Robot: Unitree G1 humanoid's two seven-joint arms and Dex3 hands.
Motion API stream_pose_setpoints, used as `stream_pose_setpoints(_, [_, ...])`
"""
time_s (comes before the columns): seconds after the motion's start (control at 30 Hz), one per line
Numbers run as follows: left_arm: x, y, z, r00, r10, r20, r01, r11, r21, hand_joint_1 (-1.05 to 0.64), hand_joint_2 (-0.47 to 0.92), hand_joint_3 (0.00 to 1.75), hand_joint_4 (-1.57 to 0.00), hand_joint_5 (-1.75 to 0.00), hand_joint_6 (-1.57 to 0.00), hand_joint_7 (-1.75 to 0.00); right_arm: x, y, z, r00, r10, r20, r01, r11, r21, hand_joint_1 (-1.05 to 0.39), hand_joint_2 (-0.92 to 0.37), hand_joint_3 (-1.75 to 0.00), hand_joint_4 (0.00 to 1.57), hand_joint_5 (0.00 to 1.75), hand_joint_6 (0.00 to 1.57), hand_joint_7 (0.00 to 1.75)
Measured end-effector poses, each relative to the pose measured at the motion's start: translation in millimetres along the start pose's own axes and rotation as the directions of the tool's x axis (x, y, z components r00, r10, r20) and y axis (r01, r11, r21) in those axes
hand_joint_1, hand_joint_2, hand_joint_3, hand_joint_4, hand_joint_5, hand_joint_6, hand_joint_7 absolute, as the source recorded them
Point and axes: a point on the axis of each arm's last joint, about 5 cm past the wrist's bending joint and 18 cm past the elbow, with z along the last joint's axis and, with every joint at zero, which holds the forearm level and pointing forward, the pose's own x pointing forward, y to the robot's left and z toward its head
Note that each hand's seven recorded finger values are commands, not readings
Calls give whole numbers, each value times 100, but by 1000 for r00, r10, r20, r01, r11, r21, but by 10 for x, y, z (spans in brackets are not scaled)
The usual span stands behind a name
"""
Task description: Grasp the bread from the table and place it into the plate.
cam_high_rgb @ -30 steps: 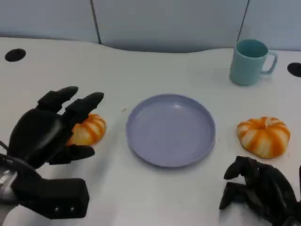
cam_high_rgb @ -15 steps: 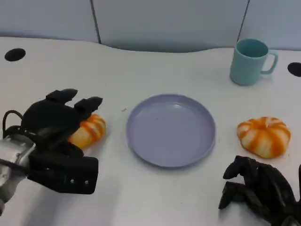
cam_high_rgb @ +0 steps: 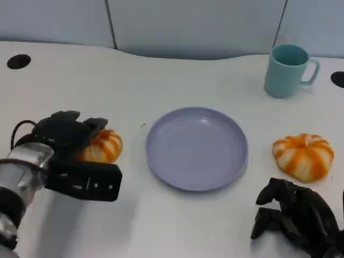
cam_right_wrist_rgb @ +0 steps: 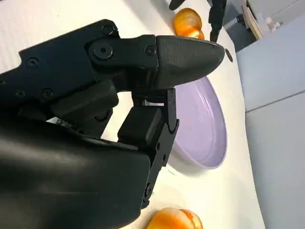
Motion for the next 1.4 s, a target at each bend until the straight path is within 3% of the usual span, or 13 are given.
stream_pose_setpoints(0.13, [76, 53, 66, 1000, -23, -13, 23, 999, 40, -64, 82, 0, 0, 0, -7, -1, -9, -7, 4, 1000, -1, -2, 1, 1000, -3, -43, -92, -46, 122, 114, 113, 105])
stream_pose_setpoints(0.47, [153, 41, 188, 998, -39, -52, 43, 997, 62, -64, 79, 0, 0, 0, -7, -1, -47, -35, 12, 1000, -4, -5, 3, 1000, -11, -43, -92, -47, 121, 115, 112, 106])
stream_pose_setpoints(0.77, [209, 139, 267, 982, -172, -72, 172, 985, -1, -69, 77, 0, -2, -1, -8, -1, -129, -48, -10, 1000, -16, 1, 16, 1000, -4, -43, -92, -47, 120, 116, 112, 107])
stream_pose_setpoints(1.03, [213, 112, 276, 967, -227, -114, 227, 974, -16, -59, 74, 0, -3, -1, -11, -1, -205, -51, -24, 1000, -18, -3, 18, 1000, 6, -44, -92, -47, 118, 117, 111, 108])
stream_pose_setpoints(1.23, [217, 101, 291, 969, -212, -126, 213, 977, -12, -52, 76, 1, -7, -3, -12, -1, -249, -51, -31, 1000, -19, -7, 19, 1000, 17, -43, -92, -47, 118, 118, 109, 109])
stream_pose_setpoints(1.4, [204, 26, 298, 981, -139, -136, 140, 990, -2, -27, 79, 2, -25, -9, -32, -6, -279, -49, -31, 1000, -14, -17, 14, 999, 38, -44, -92, -46, 118, 119, 108, 112])
